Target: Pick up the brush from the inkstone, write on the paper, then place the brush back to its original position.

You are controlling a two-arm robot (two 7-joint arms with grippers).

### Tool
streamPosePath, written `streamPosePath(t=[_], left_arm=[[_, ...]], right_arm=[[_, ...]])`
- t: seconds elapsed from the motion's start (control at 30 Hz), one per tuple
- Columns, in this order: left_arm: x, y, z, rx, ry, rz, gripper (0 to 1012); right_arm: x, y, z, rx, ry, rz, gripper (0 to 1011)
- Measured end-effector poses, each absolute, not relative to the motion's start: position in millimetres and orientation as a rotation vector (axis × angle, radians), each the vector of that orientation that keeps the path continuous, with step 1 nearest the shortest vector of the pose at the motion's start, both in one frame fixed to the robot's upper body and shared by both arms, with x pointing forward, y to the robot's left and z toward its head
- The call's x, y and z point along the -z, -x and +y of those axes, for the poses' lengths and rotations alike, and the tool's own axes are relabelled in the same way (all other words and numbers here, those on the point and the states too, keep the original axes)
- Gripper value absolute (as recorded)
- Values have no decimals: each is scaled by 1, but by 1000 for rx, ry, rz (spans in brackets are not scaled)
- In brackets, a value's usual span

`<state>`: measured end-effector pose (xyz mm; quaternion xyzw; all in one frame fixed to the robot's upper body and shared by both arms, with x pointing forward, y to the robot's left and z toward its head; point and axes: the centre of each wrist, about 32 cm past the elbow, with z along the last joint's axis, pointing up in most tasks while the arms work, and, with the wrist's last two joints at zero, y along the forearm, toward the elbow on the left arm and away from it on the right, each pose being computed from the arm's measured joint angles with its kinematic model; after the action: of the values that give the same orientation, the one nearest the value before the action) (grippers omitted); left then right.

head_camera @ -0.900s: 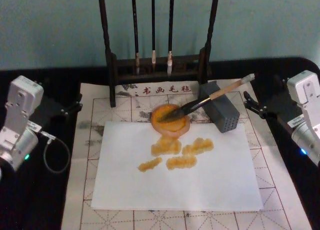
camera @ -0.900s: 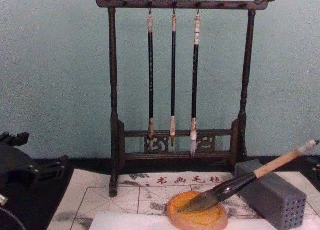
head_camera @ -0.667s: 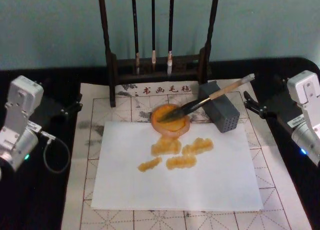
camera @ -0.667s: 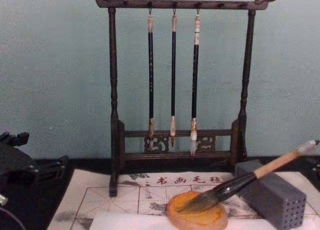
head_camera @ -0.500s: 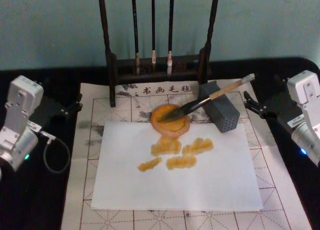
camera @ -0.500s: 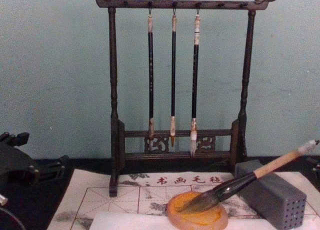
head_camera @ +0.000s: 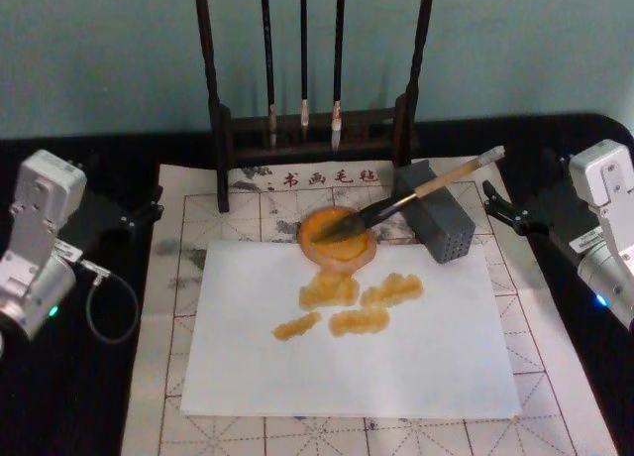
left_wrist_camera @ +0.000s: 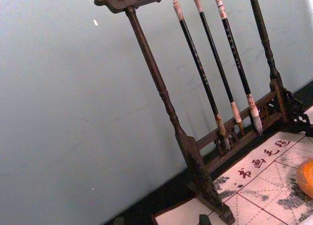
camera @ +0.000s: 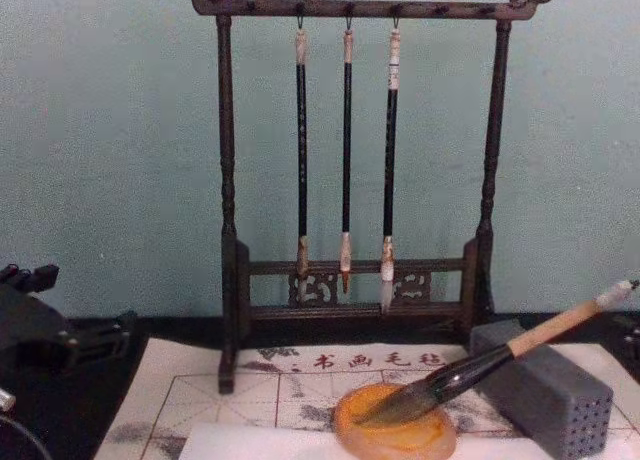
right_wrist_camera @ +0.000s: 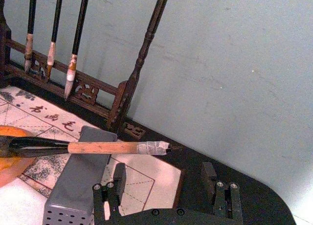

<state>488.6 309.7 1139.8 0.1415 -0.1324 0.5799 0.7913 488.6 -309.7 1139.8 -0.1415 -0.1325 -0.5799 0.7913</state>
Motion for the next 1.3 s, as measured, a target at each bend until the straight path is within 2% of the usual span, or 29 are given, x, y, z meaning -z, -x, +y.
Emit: streamPosePath(t=[1.3], left_arm=[[-1140,-489,310,-1248,-304,-285,1001]], right_arm=[[-1139,-487,-310,1244,301,-277,1000]])
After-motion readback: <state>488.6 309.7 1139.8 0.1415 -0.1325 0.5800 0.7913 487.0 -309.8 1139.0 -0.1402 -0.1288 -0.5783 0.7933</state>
